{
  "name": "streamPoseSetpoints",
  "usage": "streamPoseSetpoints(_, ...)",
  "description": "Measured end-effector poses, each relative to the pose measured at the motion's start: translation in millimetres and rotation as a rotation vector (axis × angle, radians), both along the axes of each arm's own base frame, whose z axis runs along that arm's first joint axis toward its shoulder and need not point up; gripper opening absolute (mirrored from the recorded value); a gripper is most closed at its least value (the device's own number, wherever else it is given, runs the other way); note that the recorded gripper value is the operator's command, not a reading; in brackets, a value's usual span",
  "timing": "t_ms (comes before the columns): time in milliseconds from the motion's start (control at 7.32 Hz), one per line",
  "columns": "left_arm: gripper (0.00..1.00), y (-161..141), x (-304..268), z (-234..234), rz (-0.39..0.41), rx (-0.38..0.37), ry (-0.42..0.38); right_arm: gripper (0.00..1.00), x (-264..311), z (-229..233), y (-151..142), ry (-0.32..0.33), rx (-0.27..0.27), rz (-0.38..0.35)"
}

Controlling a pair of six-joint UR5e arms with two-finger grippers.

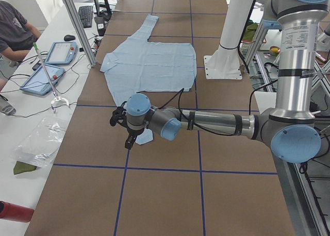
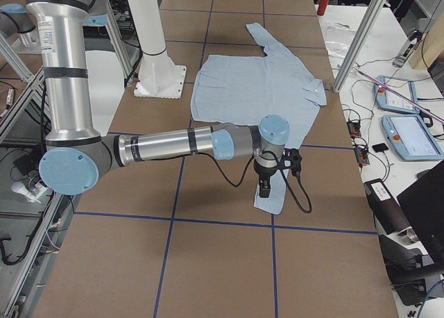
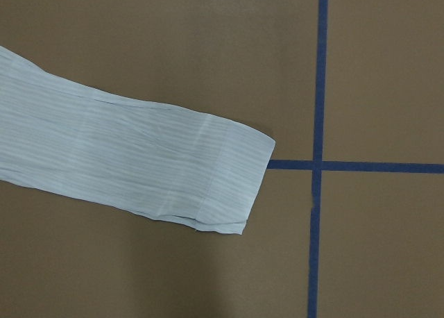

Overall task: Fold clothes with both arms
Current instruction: 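Move the right gripper toward the cuff of the sleeve nearest it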

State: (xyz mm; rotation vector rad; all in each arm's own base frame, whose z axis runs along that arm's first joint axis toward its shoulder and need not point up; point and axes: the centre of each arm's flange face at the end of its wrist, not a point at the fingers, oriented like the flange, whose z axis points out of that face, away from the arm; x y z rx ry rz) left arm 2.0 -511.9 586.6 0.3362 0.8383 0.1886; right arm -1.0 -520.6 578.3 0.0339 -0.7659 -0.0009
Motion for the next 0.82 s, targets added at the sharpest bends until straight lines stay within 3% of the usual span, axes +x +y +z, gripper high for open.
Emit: streamPoseSetpoints(820, 1.0, 14.2, -7.7, 3.9, -0.019, 0.004, -0.02, 1.0, -9.1, 18.8, 19.3, 0.015, -0.028, -0.021)
